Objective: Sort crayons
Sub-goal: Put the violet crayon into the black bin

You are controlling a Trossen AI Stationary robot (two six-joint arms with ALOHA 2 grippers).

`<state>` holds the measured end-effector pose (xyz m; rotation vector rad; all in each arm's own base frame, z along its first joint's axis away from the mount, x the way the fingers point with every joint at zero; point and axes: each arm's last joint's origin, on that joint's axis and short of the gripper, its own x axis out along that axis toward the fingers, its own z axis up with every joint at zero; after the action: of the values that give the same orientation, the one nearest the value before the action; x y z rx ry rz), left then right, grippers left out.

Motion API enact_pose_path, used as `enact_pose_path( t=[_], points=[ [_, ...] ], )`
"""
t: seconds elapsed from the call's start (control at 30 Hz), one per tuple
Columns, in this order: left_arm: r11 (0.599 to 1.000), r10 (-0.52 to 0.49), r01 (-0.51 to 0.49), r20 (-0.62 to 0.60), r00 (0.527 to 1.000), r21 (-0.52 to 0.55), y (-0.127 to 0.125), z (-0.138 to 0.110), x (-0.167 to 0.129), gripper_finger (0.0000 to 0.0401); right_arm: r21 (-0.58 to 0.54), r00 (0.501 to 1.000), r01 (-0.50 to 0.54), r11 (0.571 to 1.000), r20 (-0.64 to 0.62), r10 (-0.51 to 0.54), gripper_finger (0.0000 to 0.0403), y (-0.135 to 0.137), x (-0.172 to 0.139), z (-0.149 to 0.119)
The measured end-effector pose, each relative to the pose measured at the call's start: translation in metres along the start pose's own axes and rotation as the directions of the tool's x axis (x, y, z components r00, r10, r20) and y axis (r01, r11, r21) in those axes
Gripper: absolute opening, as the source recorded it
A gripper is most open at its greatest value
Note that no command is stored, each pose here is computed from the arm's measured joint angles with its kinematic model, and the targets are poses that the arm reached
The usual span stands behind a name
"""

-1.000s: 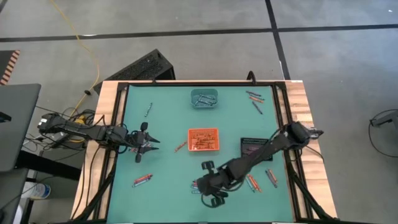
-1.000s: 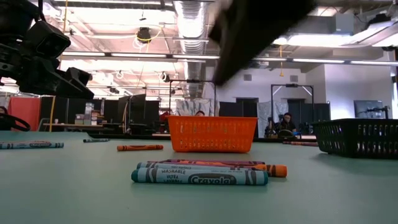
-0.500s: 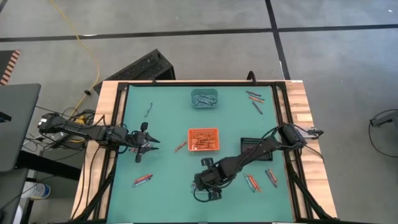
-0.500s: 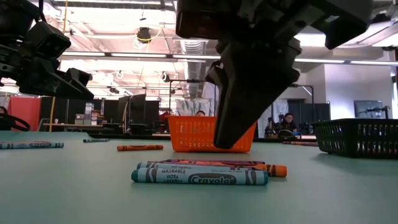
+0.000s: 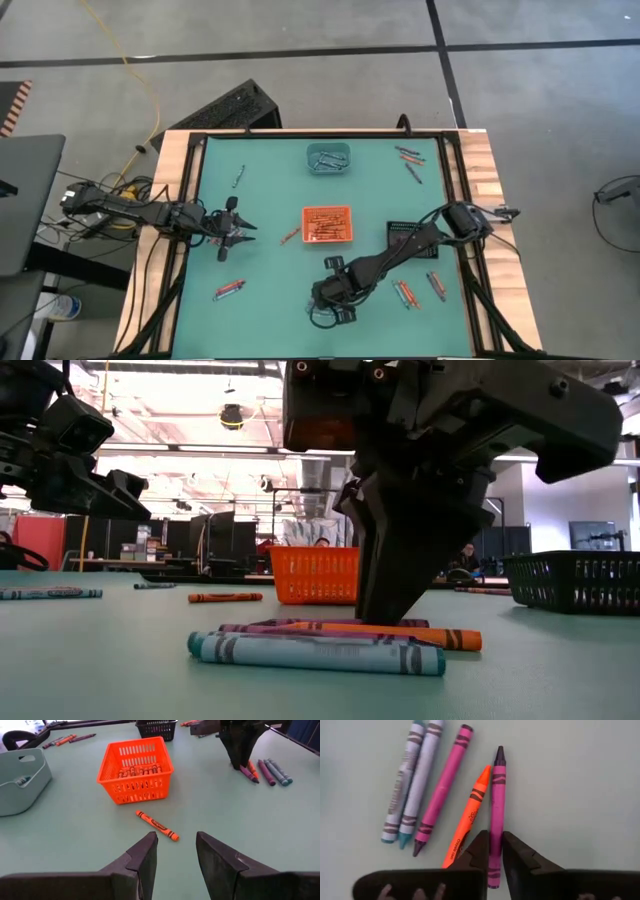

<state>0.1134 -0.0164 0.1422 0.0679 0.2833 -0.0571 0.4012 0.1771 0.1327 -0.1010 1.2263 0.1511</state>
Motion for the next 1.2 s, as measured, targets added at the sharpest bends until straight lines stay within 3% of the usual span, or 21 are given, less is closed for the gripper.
enact_pose_path(
  t=[0.27, 0.47, 0.6, 0.73, 0.93, 1.2],
  points=[
    [1.000, 0.000, 0.000, 0.000, 1.000, 0.000, 0.000, 0.000, 0.000, 0.0128, 0.074, 1.000, -0.001, 0.997, 0.021, -0.001, 0.0007, -0.015, -0.021, 0.004],
    [1.000, 0.000, 0.000, 0.000, 1.000, 0.000, 0.000, 0.000, 0.000, 0.0128, 0.111, 0.998, 0.043, 0.993, 0.048, -0.048, 0.0003, -0.020, -0.094, -0.001],
    [1.000, 0.000, 0.000, -0.001, 1.000, 0.000, 0.000, 0.000, 0.000, 0.0128, 0.154, 0.988, 0.148, 0.977, -0.055, -0.141, 0.0002, -0.018, -0.135, -0.025],
    [1.000, 0.000, 0.000, 0.000, 1.000, 0.000, 0.000, 0.000, 0.000, 0.0128, 0.188, 0.946, 0.314, 0.931, -0.146, -0.289, 0.0001, -0.017, -0.165, -0.058],
    [1.000, 0.001, -0.001, 0.000, 1.000, 0.000, 0.000, 0.000, 0.000, 0.0127, 0.227, 0.876, 0.457, 0.860, -0.284, -0.390, 0.0001, -0.019, -0.169, -0.120],
    [1.000, 0.000, 0.000, 0.000, 1.000, 0.000, 0.000, 0.000, 0.000, 0.0127, 0.300, 0.836, 0.524, 0.797, -0.362, -0.413, 0.0002, -0.036, -0.152, -0.185]
  ],
)
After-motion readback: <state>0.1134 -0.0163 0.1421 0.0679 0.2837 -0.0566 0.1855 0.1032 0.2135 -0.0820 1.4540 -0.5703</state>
